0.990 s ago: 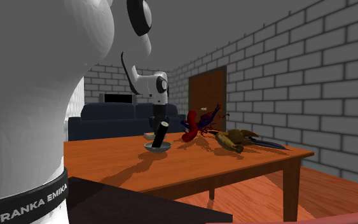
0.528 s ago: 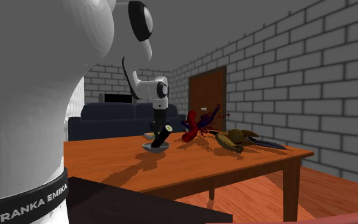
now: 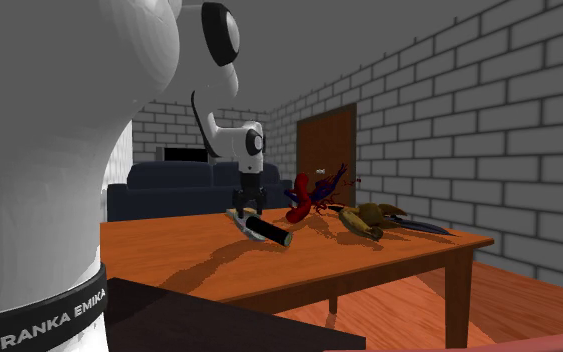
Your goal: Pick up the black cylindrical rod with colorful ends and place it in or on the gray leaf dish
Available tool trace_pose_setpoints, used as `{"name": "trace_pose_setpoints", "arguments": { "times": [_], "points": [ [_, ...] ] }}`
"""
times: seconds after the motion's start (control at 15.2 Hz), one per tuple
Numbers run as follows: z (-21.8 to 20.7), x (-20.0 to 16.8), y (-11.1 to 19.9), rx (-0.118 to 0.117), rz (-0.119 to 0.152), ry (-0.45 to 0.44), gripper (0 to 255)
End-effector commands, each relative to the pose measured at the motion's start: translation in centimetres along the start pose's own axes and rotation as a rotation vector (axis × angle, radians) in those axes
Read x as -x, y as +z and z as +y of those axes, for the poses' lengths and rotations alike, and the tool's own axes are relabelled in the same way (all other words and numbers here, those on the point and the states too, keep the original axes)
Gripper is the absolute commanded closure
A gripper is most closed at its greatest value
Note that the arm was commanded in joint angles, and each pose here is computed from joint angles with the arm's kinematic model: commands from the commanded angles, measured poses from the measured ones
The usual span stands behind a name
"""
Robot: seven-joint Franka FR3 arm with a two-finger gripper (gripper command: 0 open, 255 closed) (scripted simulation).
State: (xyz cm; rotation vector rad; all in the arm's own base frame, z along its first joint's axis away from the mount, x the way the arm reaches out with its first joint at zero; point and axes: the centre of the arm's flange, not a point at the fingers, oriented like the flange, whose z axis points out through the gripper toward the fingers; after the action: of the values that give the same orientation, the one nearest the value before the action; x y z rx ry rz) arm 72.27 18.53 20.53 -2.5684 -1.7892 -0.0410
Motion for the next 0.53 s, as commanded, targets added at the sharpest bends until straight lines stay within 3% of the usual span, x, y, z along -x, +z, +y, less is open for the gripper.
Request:
{"name": "trace_pose_setpoints", "arguments": {
  "times": [0.0,0.07,0.33,0.46],
  "points": [
    [0.0,0.0,0.0,0.0,0.0,0.0,0],
    [-0.1,0.0,0.1,0.0,0.0,0.0,0],
    [-0.1,0.0,-4.9,0.0,0.0,0.0,0],
    [-0.1,0.0,-4.9,0.0,0.0,0.0,0]
  ]
}}
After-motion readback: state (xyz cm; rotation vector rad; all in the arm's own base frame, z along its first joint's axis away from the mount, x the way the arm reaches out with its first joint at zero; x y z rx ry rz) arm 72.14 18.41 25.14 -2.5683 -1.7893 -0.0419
